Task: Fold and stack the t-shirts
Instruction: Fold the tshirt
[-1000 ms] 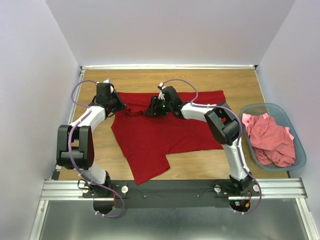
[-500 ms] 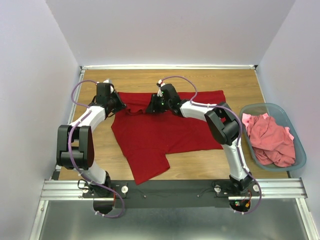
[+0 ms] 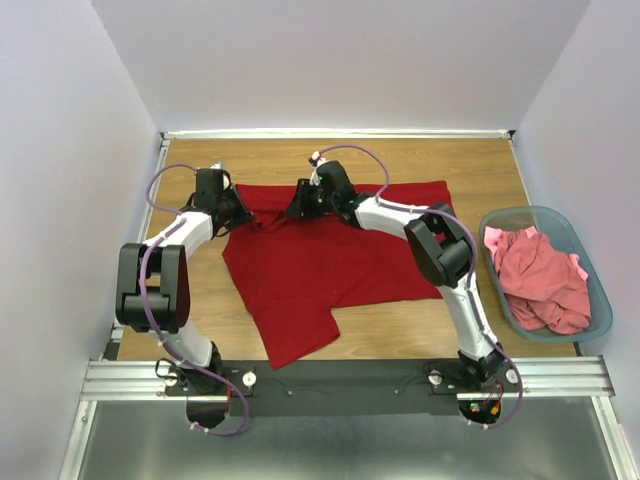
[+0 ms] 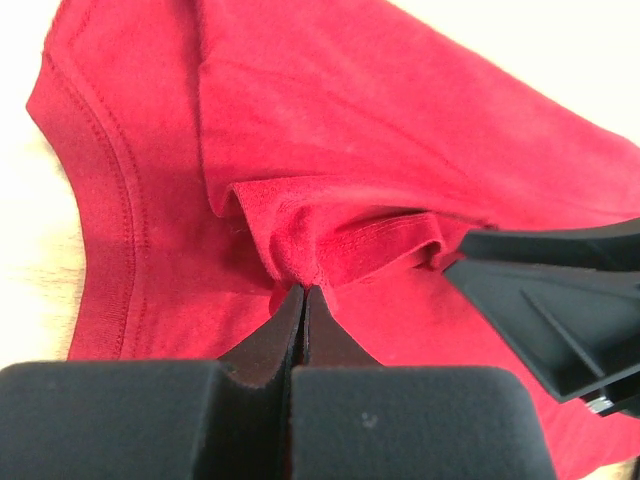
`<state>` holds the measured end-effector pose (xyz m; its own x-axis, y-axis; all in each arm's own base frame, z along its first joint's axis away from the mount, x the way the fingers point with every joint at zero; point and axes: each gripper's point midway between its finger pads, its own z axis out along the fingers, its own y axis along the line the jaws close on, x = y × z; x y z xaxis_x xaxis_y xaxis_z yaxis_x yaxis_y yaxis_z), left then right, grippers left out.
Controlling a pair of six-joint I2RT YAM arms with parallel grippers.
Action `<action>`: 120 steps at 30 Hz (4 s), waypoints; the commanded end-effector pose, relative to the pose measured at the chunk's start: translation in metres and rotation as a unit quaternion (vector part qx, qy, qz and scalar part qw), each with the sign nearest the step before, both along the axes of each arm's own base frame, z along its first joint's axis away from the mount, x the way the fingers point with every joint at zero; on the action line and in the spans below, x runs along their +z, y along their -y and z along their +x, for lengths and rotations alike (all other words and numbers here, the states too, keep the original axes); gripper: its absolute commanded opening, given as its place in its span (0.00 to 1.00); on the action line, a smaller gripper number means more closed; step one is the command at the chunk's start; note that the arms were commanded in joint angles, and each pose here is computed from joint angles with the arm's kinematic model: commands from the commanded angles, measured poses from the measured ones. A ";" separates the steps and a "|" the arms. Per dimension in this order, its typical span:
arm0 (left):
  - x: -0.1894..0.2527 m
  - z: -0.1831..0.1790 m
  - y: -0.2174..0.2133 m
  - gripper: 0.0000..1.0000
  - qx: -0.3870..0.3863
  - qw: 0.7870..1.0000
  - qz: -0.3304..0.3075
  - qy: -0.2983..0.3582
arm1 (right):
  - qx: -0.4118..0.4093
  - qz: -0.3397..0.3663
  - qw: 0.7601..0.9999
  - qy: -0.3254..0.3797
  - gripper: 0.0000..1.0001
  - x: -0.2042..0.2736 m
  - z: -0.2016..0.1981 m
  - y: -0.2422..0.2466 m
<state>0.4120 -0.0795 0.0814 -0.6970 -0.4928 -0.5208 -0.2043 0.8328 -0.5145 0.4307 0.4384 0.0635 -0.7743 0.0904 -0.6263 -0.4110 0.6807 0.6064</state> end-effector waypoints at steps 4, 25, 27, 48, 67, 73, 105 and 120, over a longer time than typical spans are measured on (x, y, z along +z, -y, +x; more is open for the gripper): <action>-0.023 -0.006 0.004 0.00 -0.017 1.000 -0.005 -0.024 | -0.027 -0.030 0.999 -0.005 0.48 -0.026 0.024 0.009; -0.019 -0.006 0.000 0.00 -0.016 1.000 0.003 -0.026 | 0.000 -0.059 0.998 -0.001 0.04 -0.006 0.013 0.026; -0.016 -0.004 -0.002 0.00 -0.013 1.000 0.010 -0.024 | 0.004 -0.059 0.998 0.000 0.03 0.002 0.010 0.028; -0.023 -0.028 -0.007 0.00 -0.028 0.998 0.012 -0.057 | 0.075 -0.178 0.981 -0.021 0.45 0.005 -0.035 0.061; -0.025 -0.047 -0.008 0.01 -0.037 0.997 0.006 -0.074 | 0.059 -0.156 0.986 -0.021 0.53 0.025 -0.035 0.057; -0.037 -0.049 -0.021 0.01 -0.023 0.996 0.015 -0.087 | 0.012 -0.133 0.989 -0.065 0.52 0.006 -0.036 0.056; -0.047 -0.045 -0.023 0.01 -0.024 0.995 0.022 -0.093 | -0.031 -0.057 0.982 -0.177 0.13 -0.047 -0.055 0.040; -0.045 -0.044 -0.027 0.01 -0.022 0.994 0.031 -0.098 | -0.033 -0.050 0.982 -0.179 0.01 -0.021 -0.077 0.055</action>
<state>0.3670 -0.0573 0.0388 -0.8028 -0.4392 -0.4033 -0.2521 0.8629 -0.4381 0.3637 0.3851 0.0257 -0.9430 0.0985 -0.3178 -0.1286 0.7730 0.6212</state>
